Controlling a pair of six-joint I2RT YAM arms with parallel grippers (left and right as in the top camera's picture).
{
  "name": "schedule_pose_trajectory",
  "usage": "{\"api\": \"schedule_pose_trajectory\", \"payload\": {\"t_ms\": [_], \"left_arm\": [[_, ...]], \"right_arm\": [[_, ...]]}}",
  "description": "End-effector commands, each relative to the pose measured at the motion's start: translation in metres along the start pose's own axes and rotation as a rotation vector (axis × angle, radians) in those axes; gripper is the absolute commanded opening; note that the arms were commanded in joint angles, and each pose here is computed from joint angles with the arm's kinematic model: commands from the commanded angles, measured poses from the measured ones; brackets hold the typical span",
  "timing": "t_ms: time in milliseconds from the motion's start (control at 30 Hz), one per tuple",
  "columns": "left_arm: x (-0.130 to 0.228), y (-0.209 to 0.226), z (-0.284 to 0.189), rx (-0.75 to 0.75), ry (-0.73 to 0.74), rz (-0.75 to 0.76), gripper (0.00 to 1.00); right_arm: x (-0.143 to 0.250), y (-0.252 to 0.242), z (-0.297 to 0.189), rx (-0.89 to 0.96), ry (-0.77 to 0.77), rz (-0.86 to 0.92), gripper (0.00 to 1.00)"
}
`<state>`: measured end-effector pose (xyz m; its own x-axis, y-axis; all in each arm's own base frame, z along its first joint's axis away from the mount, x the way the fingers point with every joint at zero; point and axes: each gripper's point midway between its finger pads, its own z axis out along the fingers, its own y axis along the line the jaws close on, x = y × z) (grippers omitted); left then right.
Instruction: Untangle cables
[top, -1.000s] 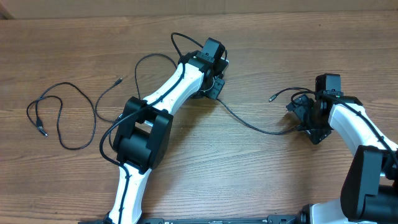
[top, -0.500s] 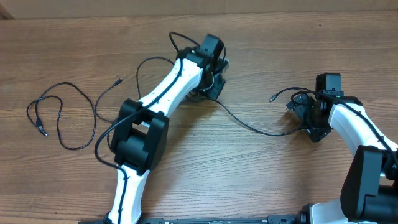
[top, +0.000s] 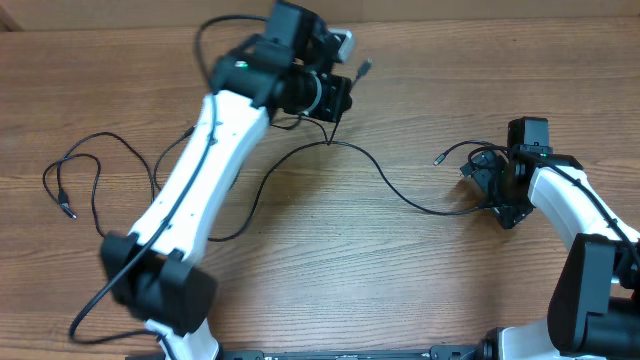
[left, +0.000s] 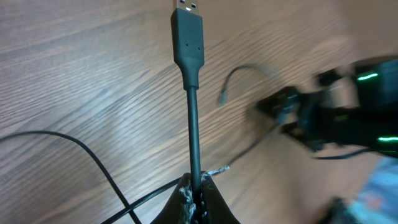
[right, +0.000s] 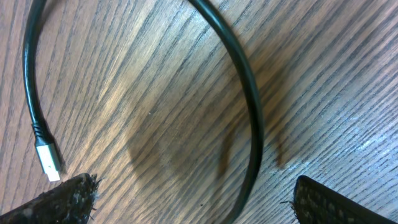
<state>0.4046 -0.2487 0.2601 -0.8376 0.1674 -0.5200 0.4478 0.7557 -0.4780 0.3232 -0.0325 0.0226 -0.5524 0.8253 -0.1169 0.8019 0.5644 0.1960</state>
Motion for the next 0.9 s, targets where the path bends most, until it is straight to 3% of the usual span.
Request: {"api": "schedule_pose_trajectory", "payload": {"t_ms": [0, 133, 233, 533, 867], "left_arm": [[-0.017, -0.024, -0.053, 0.121, -0.092, -0.120, 0.04], [-0.026, -0.017, -0.094, 0.169, -0.154, -0.335, 0.04], [-0.028, -0.019, -0.114, 0.238, -0.165, -0.394, 0.04], [-0.026, -0.035, -0.149, 0.491, -0.123, -0.404, 0.04], [-0.013, -0.030, -0.148, 0.479, -0.102, -0.349, 0.04]], "right_arm": [[0.000, 0.002, -0.004, -0.014, -0.012, -0.003, 1.00], [0.000, 0.002, -0.004, -0.014, -0.012, -0.004, 1.00], [0.000, 0.002, -0.004, -0.014, -0.012, -0.003, 1.00], [0.000, 0.002, -0.004, -0.014, -0.012, -0.003, 1.00], [0.000, 0.002, -0.004, -0.014, -0.012, -0.003, 1.00]]}}
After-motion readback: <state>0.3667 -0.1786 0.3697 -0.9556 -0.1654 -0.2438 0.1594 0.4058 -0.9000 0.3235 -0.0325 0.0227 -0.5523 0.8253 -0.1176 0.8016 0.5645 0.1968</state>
